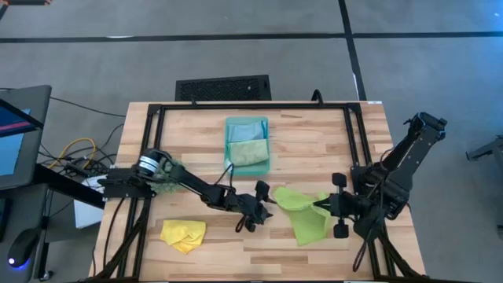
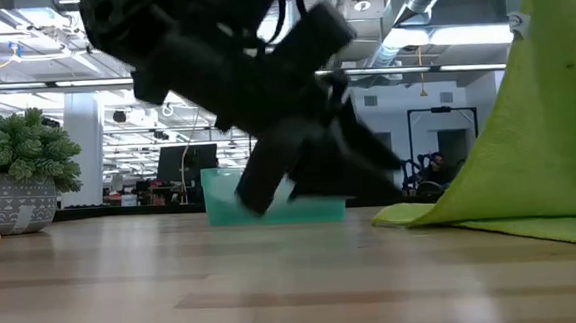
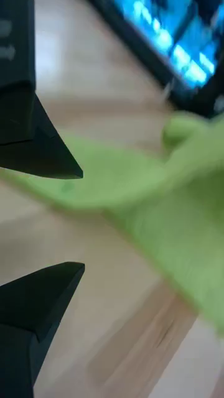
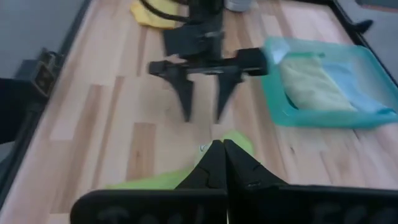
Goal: Fold microfiber towels
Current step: Fold the light green microfiber cloth
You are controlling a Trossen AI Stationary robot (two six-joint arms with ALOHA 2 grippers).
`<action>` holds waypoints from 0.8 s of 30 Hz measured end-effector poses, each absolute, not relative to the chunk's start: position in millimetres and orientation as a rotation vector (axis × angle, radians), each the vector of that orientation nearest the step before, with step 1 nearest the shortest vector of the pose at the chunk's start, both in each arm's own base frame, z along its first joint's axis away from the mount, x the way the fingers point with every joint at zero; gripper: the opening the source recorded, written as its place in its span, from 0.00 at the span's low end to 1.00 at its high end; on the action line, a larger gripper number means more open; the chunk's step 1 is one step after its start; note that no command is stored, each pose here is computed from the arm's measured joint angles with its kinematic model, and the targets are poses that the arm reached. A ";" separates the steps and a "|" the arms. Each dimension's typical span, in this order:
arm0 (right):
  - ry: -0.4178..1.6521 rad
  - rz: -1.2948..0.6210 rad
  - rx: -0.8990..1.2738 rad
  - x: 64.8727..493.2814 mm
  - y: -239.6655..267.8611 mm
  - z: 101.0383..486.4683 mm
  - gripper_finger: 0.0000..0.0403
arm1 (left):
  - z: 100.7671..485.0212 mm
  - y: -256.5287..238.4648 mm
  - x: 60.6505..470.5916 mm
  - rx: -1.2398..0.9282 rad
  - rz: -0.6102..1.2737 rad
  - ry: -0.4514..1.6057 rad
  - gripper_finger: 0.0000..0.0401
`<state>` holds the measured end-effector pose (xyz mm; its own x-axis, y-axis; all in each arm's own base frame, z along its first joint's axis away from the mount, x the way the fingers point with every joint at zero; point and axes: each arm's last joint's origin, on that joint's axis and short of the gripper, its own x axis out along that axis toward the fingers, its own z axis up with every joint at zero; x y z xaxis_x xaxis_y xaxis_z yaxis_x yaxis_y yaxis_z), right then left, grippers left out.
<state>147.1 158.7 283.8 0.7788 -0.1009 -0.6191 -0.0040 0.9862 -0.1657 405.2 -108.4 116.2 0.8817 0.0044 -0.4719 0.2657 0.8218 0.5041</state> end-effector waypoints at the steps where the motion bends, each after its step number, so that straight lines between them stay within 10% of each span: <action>1: 0.678 -0.067 -0.159 145.6 158.2 283.3 0.01 | 110.0 -108.2 405.6 0.599 -0.161 0.488 0.56; 14: 0.655 -0.087 -0.156 133.9 162.9 282.0 0.01 | 84.0 -103.0 433.8 0.575 0.062 0.483 0.55; 24: 0.565 -0.071 -0.140 127.1 171.6 302.6 0.01 | 79.4 -80.5 440.2 0.389 0.061 0.608 0.27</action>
<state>127.1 171.6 302.6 0.8426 -0.1057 -0.5281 0.0290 0.9880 -0.1514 440.2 -80.5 79.4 0.8214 0.1693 -0.5446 0.0570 0.9258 0.3737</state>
